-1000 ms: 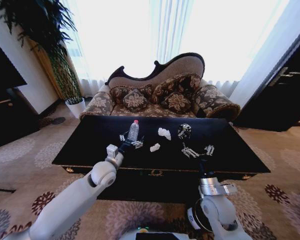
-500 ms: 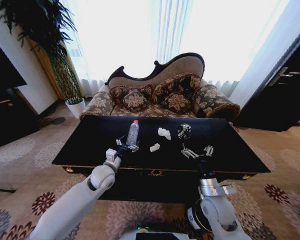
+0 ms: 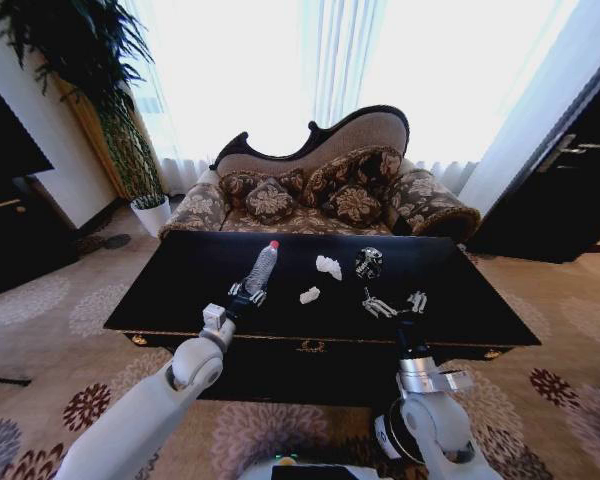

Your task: Move to the front of the table and place the trash on the table into the trash bin.

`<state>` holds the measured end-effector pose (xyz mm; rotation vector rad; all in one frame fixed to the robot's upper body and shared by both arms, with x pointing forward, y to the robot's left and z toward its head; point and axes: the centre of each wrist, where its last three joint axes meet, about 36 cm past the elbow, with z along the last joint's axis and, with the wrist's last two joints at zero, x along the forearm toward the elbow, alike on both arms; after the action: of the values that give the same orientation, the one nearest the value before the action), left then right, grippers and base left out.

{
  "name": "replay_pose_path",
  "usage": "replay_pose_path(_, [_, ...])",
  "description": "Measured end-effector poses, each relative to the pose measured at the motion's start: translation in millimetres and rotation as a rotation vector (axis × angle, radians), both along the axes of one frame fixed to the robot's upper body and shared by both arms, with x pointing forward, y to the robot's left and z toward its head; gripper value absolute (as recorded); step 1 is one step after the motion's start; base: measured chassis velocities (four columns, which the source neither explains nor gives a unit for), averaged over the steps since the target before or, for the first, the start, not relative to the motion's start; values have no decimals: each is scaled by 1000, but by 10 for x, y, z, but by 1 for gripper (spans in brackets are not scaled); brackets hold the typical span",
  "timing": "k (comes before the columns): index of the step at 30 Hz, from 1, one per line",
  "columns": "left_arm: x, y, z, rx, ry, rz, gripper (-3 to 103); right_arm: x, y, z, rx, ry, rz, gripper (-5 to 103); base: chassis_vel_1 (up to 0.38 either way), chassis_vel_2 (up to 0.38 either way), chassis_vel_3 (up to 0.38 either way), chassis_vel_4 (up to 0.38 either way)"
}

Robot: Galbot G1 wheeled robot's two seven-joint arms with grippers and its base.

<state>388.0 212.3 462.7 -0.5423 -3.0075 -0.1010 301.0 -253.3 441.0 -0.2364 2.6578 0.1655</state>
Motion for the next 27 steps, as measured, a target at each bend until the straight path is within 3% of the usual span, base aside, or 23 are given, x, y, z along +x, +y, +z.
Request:
replay_pose_path(5, [-127, 114, 118, 5, -49, 7, 41, -3, 20, 10, 10, -2, 6, 100, 0, 0, 0, 0])
replay_pose_path(8, [-251, 211, 317, 28, -165, -4, 41, -20, 20, 57, 30, -9, 15, 100, 0, 0, 0, 0])
replay_pose_path(9, [-251, 211, 317, 28, -165, -4, 41, -20, 20, 57, 30, -9, 15, 100, 0, 0, 0, 0])
replay_pose_path(11, [-317, 292, 388, 72, -250, -17, 41, -22, 15, 77, 44, -15, 26, 100, 0, 0, 0, 0])
replay_pose_path(13, [-432, 402, 451, 165, -390, -58, 41, -55, 39, 138, 128, -13, 84, 100, 0, 0, 0, 0])
replay_pose_path(14, [-432, 402, 451, 165, -390, -58, 41, -55, 39, 138, 128, -13, 84, 100, 0, 0, 0, 0])
replay_pose_path(17, [-546, 463, 535, 235, -551, -110, 41, -81, 86, 190, 254, 4, 185, 100, 0, 0, 0, 0])
replay_pose_path(19, [-563, 483, 551, 247, -583, -117, 41, -86, 112, 200, 285, 7, 208, 100, 0, 0, 0, 0])
replay_pose_path(21, [-591, 584, 615, 304, -692, -151, 41, -122, 259, 245, 427, 36, 298, 100, 0, 0, 0, 0])
replay_pose_path(22, [-591, 584, 615, 304, -692, -151, 41, -122, 259, 245, 427, 36, 298, 100, 0, 0, 0, 0])
replay_pose_path(24, [-632, 631, 658, 349, -746, -191, 41, -145, 390, 259, 530, 67, 367, 100, 0, 0, 0, 0])
replay_pose_path(27, [-657, 637, 653, 370, -762, -222, 40, -145, 447, 259, 573, 73, 400, 100, 0, 0, 0, 0])
